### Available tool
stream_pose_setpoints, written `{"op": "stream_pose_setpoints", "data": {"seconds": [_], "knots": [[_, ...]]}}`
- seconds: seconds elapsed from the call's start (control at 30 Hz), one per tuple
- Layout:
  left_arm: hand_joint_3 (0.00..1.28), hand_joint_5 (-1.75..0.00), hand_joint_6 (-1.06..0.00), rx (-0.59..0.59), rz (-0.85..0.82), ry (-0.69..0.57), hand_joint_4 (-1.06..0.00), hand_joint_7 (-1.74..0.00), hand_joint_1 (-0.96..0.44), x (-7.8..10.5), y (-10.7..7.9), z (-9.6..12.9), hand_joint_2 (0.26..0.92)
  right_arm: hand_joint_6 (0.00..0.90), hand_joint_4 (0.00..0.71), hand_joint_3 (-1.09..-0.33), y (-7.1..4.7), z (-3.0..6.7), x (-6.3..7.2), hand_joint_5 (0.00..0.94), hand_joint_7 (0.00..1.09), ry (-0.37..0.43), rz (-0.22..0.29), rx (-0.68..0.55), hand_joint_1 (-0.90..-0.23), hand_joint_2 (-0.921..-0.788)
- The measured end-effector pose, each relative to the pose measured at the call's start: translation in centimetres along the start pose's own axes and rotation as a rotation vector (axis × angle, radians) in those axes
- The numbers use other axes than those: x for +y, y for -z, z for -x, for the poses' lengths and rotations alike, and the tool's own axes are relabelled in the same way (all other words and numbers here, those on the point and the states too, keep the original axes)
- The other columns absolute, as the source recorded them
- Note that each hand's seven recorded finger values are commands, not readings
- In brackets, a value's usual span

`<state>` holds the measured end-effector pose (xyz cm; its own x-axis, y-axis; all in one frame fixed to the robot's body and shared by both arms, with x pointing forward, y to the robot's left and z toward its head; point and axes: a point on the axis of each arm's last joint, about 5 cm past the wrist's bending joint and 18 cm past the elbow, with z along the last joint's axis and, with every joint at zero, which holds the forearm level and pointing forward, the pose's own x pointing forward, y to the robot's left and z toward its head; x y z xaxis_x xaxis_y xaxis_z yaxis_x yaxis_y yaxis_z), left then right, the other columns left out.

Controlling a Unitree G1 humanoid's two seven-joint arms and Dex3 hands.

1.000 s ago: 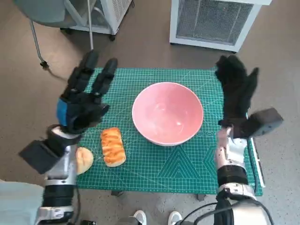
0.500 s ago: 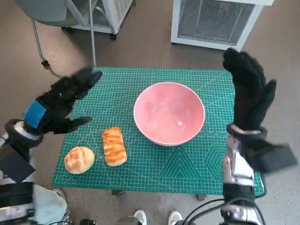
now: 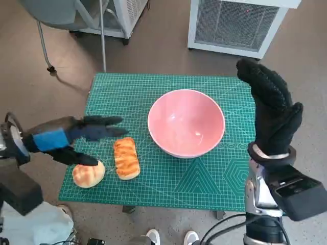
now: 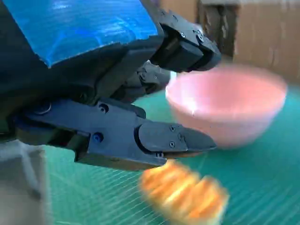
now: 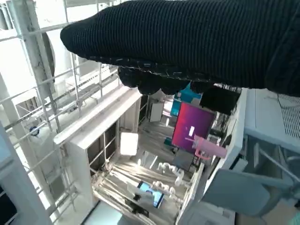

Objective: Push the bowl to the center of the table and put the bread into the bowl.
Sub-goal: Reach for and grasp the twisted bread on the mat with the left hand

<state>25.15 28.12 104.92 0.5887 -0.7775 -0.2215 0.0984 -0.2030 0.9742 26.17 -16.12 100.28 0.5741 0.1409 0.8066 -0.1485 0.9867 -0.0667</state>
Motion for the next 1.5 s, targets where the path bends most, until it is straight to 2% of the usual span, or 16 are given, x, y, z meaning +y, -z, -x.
{"op": "stream_pose_setpoints", "data": {"seconds": [0.2, 0.4, 0.8, 1.0, 1.23, 1.5], "knots": [[0.04, 0.0, -0.19, -0.035, -0.145, 0.103, -0.03, 0.0, -0.06, -0.3, -0.2, -1.2, 0.896, -0.001, 0.354, -0.629, 0.0, -0.02, 0.0, 0.013, 0.78, -0.002, -0.001, 0.003, -0.468, -0.921], [0.03, -0.01, -0.2, -0.059, -0.205, 0.119, -0.05, -0.01, -0.08, -0.8, -0.2, -2.3, 0.901, -0.001, 0.353, -0.628, 0.0, -0.01, 0.0, 0.013, 0.77, -0.003, -0.002, 0.004, -0.471, -0.921], [0.01, -0.02, -0.26, -0.07, -0.245, 0.126, -0.09, -0.03, -0.09, -1.7, 0.1, -4.5, 0.914, -0.001, 0.354, -0.624, 0.0, 0.04, 0.1, 0.013, 0.78, -0.003, -0.003, 0.006, -0.475, -0.921], [0.01, -0.01, -0.25, -0.073, -0.273, 0.141, -0.1, -0.03, -0.09, -2.2, 0.2, -5.5, 0.918, -0.001, 0.354, -0.622, 0.1, 0.26, 0.0, 0.014, 0.79, 0.001, -0.004, 0.013, -0.477, -0.921], [0.09, -0.02, -0.25, -0.069, -0.293, 0.167, -0.12, -0.02, -0.07, -2.8, 0.5, -6.2, 0.921, -0.001, 0.355, -0.621, 0.1, 0.43, -0.1, 0.014, 0.79, 0.004, -0.001, 0.017, -0.475, -0.921], [0.11, -0.02, -0.3, -0.07, -0.291, 0.196, -0.15, -0.05, -0.06, -3.7, 0.7, -6.7, 0.921, -0.001, 0.357, -0.619, 0.1, 0.5, -0.1, 0.015, 0.78, 0.004, 0.003, 0.013, -0.467, -0.921]]}}
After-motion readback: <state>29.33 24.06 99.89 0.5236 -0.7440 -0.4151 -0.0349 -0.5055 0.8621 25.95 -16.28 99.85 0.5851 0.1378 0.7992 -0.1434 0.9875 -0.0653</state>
